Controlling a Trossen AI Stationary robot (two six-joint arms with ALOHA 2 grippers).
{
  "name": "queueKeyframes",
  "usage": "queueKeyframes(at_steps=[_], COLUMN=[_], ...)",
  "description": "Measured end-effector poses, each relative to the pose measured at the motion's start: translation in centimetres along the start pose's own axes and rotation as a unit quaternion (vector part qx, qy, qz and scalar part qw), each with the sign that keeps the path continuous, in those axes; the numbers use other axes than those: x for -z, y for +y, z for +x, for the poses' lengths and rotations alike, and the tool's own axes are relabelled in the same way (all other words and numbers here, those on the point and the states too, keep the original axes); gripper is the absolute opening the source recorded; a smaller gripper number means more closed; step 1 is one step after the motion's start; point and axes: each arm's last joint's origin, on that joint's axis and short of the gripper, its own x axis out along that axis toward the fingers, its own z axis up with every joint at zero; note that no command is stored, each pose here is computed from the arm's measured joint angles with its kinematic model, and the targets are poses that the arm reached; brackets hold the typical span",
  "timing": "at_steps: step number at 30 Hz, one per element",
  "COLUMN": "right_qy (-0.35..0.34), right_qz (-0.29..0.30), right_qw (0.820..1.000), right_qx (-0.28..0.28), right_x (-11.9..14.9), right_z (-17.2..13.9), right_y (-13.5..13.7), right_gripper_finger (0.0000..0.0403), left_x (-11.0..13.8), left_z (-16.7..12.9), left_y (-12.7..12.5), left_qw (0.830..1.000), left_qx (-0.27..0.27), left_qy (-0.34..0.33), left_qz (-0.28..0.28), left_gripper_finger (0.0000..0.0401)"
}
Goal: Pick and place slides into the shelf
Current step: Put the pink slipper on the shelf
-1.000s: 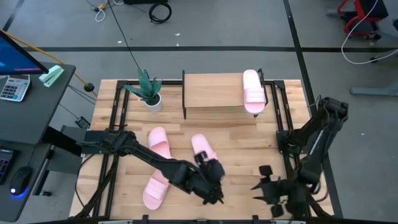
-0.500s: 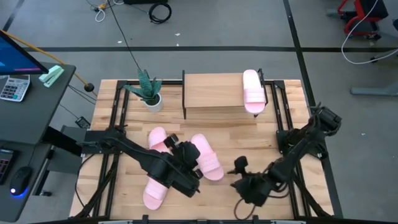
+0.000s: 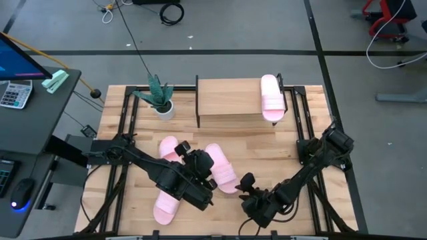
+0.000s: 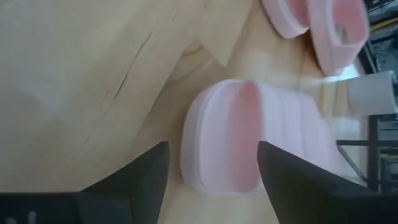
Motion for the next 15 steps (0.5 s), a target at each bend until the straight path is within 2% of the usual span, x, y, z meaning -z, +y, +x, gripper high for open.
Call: queueKeyframes(at_steps=[6,15], right_qy=[0.013,0.01], right_qz=[-0.007,0.011], right_qw=[1.0,1.0], right_qx=[-0.003,-0.001], right_x=[0.3,0.2], right_z=[0.9,1.3], right_y=[0.8,0.5], right_gripper_finger=[0.025,0.0243], left_x=[0.0,-0.1], left_z=[0.0,0.0], left_y=[0.0,0.0], left_qw=[1.0,1.0], left_qx=[-0.002,-0.006], left_qy=[-0.003,-0.009], left_qz=[-0.003,-0.006], left_gripper_finger=[0.013,0.0128])
